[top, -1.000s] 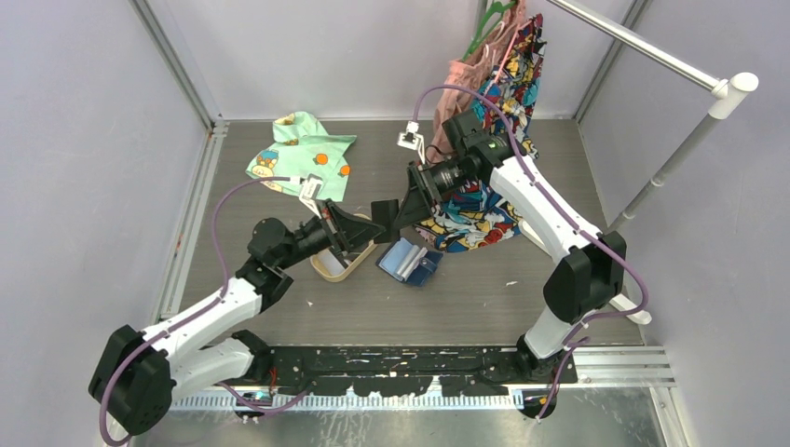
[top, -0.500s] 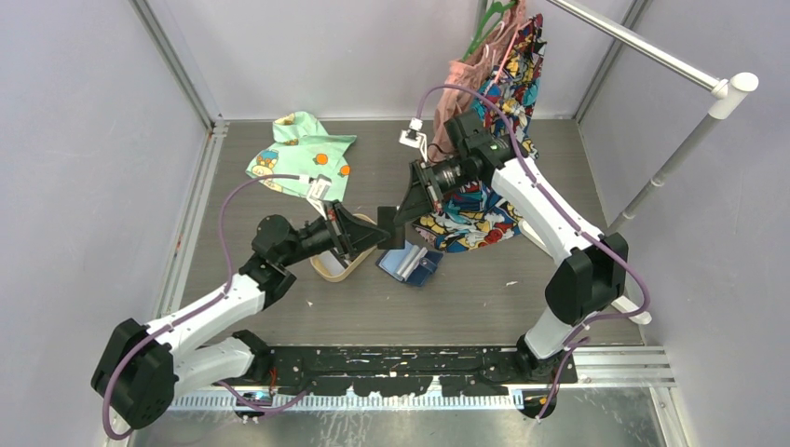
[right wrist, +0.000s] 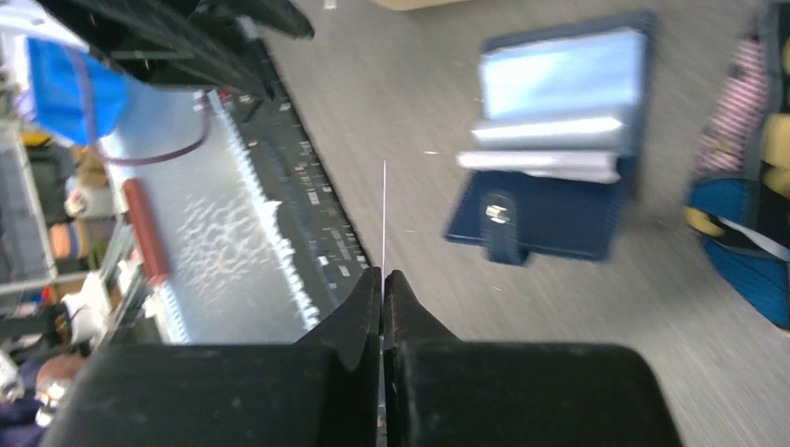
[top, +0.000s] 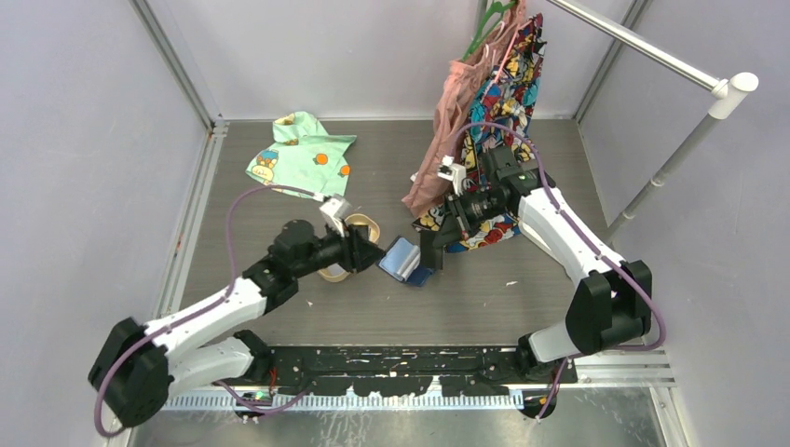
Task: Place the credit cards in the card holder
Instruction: Pick up the credit card from the storage box, then insert the credit card into the card holder.
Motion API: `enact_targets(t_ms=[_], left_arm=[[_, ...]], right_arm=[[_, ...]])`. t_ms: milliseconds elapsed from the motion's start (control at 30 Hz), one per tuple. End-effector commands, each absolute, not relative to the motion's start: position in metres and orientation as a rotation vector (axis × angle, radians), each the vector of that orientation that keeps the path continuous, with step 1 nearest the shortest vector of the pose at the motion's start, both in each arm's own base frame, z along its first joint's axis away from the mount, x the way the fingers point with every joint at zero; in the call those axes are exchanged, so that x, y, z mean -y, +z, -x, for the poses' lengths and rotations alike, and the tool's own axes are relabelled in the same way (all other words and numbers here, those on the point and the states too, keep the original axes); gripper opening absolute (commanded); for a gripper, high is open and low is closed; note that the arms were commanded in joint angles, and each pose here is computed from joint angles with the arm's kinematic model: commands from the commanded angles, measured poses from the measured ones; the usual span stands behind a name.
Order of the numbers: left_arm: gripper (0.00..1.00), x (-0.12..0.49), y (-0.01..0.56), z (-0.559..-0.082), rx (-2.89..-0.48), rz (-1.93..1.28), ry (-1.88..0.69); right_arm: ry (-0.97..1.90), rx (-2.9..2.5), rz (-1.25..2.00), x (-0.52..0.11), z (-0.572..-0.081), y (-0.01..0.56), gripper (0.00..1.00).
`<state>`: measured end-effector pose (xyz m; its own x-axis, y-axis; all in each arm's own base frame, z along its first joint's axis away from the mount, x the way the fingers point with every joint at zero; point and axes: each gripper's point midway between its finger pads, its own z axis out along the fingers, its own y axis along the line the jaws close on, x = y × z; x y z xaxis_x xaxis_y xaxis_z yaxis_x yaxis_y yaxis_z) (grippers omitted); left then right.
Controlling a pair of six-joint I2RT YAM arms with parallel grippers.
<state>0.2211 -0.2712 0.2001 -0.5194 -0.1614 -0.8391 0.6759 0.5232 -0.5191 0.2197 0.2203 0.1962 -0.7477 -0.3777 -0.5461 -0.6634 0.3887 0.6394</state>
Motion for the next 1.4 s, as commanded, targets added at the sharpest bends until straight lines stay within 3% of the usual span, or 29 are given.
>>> enact_targets(t_ms=[0,167,300,567,867,1367], left_arm=[[0.34,0.279,0.149,-0.239,-1.966,-0.437,-0.903],[0.17,0.294,0.111,-0.270,-2.092,-0.399,-0.755],[0.14,0.308,0.091,-0.280,-2.151,-0.420,-0.715],[0.14,0.323,0.048,-0.269,-2.258,-0.490,-0.691],[0.14,0.350,0.039,-0.248,-2.240,-0.526,-0.808],[0.21,0.380,0.050,-0.228,-2.162,-0.582,-0.980]], right_arm=[[1.055,-2.318,0.810,-0.198,-0.252,0.190,0.01],[1.034,-2.339,0.727,-0.195,-0.255,0.180,0.01],[1.070,-2.339,0.659,-0.199,-0.255,0.176,0.01],[1.140,-2.362,0.488,-0.207,-0.259,0.168,0.01],[0.996,-2.464,0.080,-0.208,-0.291,0.142,0.01],[0.792,-2.547,0.116,-0.227,-0.293,0.103,0.01]])
